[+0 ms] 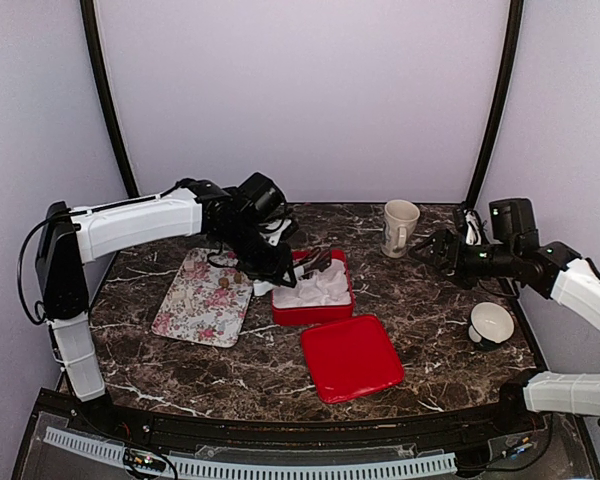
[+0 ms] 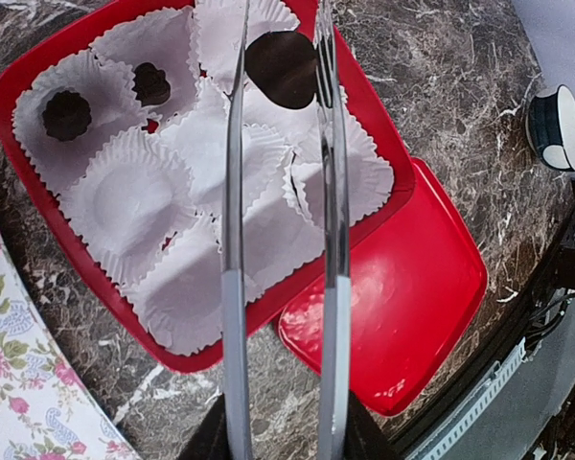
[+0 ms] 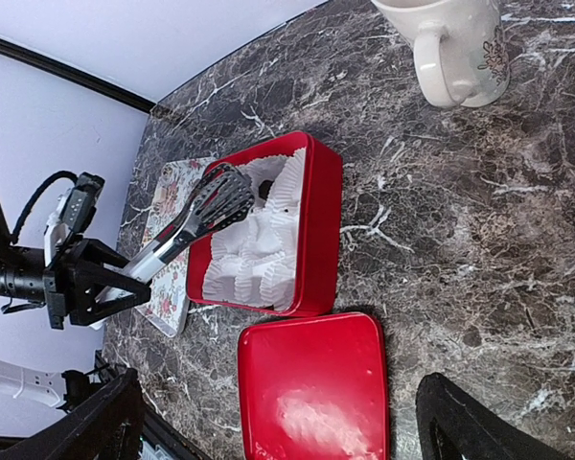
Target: Pack the chocolate
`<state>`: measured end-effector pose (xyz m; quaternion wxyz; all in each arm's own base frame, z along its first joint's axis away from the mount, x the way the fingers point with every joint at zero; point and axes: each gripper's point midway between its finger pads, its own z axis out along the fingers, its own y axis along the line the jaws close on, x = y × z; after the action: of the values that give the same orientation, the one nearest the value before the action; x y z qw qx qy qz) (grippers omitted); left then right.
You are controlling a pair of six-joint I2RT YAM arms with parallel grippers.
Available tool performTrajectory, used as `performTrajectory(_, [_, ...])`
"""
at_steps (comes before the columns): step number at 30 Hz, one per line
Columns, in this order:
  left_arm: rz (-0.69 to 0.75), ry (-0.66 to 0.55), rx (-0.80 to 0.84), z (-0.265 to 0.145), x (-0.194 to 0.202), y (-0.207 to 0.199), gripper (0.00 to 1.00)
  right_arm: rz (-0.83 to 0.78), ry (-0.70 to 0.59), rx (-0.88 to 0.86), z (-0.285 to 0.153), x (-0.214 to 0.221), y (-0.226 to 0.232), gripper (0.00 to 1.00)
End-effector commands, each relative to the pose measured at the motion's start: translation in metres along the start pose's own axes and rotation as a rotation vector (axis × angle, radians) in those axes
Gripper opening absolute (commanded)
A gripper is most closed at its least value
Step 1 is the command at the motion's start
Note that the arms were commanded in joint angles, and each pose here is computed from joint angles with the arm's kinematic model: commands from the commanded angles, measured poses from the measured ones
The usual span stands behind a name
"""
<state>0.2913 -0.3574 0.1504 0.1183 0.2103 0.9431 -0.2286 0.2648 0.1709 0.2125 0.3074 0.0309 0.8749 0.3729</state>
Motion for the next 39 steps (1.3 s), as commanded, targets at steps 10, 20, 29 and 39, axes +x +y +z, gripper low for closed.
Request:
performTrajectory(10, [0.013, -0.05, 0.015, 0.019, -0.025, -0.006, 0.28, 0.008, -0.021, 0.011, -0.004, 0.0, -0.005, 1.0])
performTrajectory(20, [0.016, -0.06, -0.011, 0.031, -0.035, -0.002, 0.3, 0.014, -0.017, 0.018, -0.004, 0.001, -0.007, 1.0])
performTrajectory(29, [0.02, -0.069, -0.029, 0.033, -0.044, 0.0, 0.37, 0.016, -0.021, 0.018, -0.005, 0.001, -0.007, 1.0])
performTrajectory(39, [0.031, -0.09, -0.021, 0.012, -0.052, -0.007, 0.39, 0.009, -0.023, 0.009, -0.005, -0.001, -0.005, 1.0])
